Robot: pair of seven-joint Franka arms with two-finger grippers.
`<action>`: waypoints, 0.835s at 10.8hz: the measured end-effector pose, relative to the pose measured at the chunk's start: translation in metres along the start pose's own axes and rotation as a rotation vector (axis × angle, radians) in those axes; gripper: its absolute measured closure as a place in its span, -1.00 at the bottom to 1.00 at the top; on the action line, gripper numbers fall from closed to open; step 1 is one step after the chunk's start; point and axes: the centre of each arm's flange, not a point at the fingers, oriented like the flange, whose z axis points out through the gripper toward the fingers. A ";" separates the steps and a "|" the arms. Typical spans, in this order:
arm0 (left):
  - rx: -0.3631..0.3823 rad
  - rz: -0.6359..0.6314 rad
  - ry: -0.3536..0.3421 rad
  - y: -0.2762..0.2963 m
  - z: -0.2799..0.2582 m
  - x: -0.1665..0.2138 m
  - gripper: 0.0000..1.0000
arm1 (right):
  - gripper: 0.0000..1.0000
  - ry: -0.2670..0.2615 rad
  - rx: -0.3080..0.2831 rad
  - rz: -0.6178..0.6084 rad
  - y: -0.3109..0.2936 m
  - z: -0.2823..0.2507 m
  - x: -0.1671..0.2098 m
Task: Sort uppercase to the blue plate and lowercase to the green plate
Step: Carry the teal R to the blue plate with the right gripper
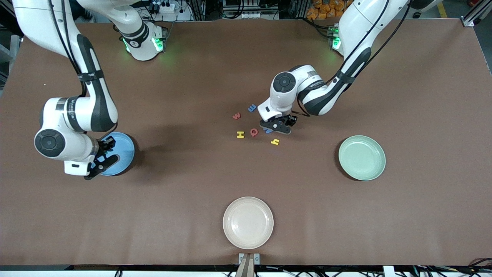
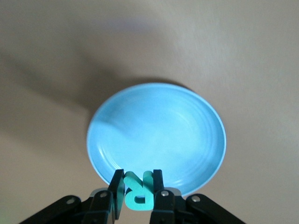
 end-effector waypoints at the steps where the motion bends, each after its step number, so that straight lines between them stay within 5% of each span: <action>1: 0.000 -0.001 0.000 0.000 0.000 0.000 -0.27 | 0.42 0.001 -0.004 -0.003 0.004 0.012 -0.003; 9: 0.000 -0.004 -0.013 -0.003 0.006 -0.001 -0.27 | 0.42 -0.024 -0.011 -0.075 0.038 0.100 -0.036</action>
